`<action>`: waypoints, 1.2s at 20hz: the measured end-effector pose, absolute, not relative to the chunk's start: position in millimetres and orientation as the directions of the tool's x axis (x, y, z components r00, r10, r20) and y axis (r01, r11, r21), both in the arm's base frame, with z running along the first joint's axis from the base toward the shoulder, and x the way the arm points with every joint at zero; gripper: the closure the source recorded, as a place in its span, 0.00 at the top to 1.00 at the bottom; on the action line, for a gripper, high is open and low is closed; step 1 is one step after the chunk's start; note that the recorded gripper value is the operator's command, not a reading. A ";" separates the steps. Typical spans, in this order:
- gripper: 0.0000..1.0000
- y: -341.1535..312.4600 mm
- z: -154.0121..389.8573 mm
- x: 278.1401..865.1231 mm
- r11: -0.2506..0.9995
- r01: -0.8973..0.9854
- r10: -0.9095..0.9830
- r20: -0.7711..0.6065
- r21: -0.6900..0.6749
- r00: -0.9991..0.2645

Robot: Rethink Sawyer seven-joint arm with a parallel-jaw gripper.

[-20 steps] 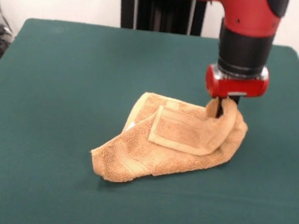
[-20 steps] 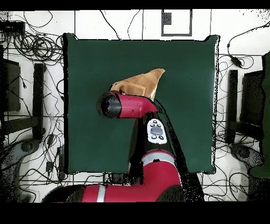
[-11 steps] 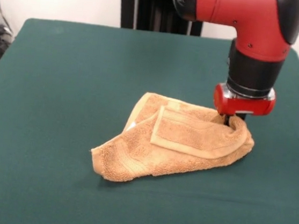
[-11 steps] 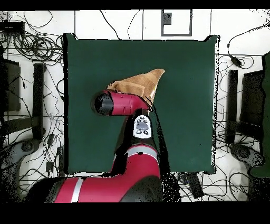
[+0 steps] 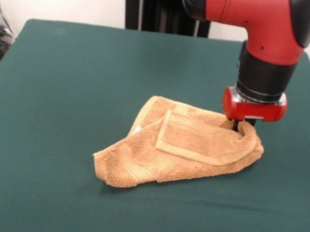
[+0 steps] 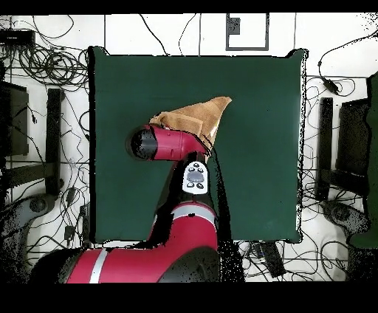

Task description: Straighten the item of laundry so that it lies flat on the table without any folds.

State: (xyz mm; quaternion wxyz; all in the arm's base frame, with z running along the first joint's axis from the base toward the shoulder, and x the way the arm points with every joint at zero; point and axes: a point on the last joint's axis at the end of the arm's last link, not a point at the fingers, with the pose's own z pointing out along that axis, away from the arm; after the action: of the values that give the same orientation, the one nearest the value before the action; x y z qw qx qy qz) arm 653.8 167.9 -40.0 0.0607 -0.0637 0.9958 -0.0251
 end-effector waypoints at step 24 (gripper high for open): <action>0.00 185.3 37.7 684.4 0.992 -0.094 -0.111 -0.230 -0.081 -0.967</action>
State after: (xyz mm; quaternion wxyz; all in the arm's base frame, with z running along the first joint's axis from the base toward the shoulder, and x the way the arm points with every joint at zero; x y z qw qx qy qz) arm 684.4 185.3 37.7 0.1181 -0.0518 0.9910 -0.0348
